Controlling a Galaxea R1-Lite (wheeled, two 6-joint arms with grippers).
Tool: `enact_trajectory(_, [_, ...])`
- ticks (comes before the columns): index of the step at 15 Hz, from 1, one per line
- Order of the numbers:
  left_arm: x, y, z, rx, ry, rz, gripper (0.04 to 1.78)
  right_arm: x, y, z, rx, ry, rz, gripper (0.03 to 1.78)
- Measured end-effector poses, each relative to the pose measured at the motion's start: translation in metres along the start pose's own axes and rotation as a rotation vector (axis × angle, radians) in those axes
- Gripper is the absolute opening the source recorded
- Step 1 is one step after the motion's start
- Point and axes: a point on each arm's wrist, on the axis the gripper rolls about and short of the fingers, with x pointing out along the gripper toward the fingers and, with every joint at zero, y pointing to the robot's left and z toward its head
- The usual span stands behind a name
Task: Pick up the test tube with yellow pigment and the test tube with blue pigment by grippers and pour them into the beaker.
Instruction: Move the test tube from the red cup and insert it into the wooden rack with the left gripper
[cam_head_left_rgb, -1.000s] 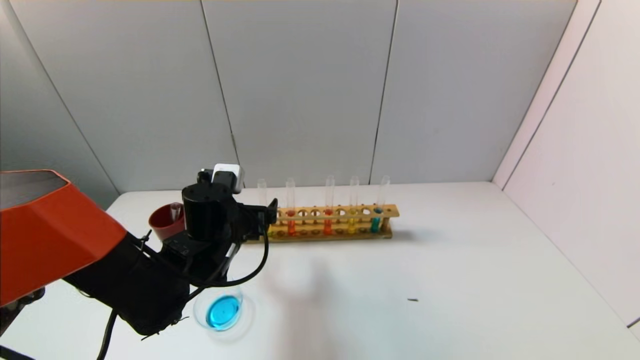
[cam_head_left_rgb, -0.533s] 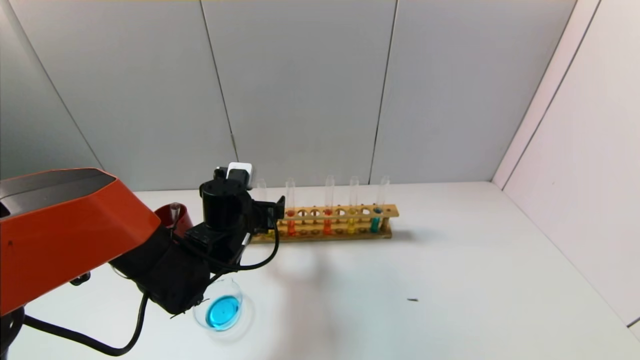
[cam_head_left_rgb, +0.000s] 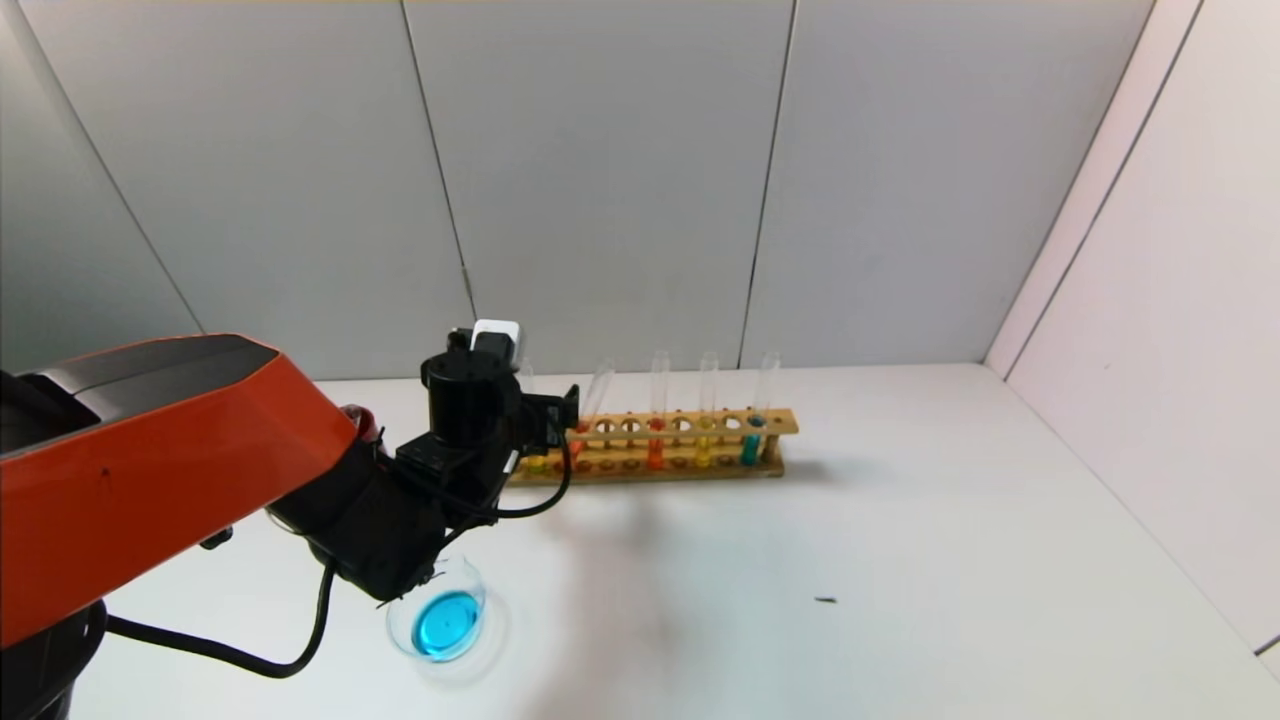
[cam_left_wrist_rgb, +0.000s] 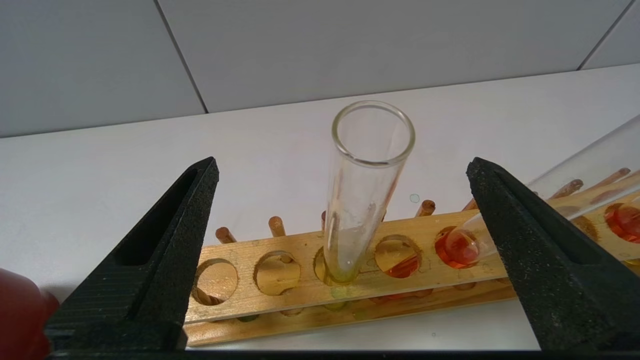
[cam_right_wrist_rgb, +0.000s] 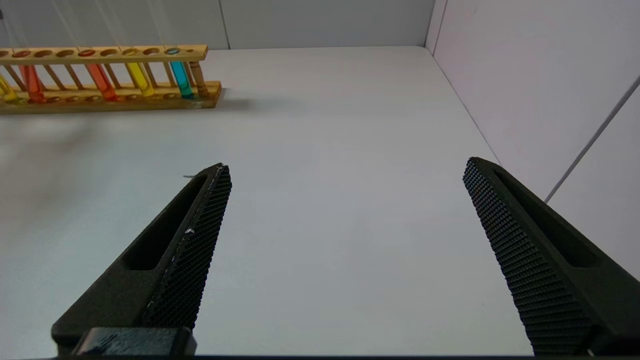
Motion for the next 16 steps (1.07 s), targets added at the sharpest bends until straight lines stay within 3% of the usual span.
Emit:
enact_trajectory(3, [-0.001, 0.001, -0.001, 0.000, 0.004, 0.004, 1.70, 0.000, 0.000, 0.000, 0.000, 0.000, 0.000, 1.70])
enact_trajectory(5, [-0.004, 0.001, -0.001, 0.002, 0.005, 0.006, 1.55, 0.000, 0.000, 0.000, 0.000, 0.000, 0.000, 1.70])
enact_trajectory(7, [-0.007, 0.001, 0.003, -0.001, -0.002, 0.006, 1.30, 0.000, 0.000, 0.000, 0.000, 0.000, 0.000, 1.70])
enact_trajectory(12, [-0.012, 0.001, 0.008, -0.006, -0.011, 0.004, 0.43, 0.000, 0.000, 0.000, 0.000, 0.000, 0.000, 1.70])
enact_trajectory(13, [-0.012, 0.002, 0.009, -0.007, -0.013, 0.004, 0.33, 0.000, 0.000, 0.000, 0.000, 0.000, 0.000, 1.70])
enact_trajectory(16, [-0.014, 0.002, 0.008, -0.006, -0.011, 0.004, 0.30, 0.000, 0.000, 0.000, 0.000, 0.000, 0.000, 1.70])
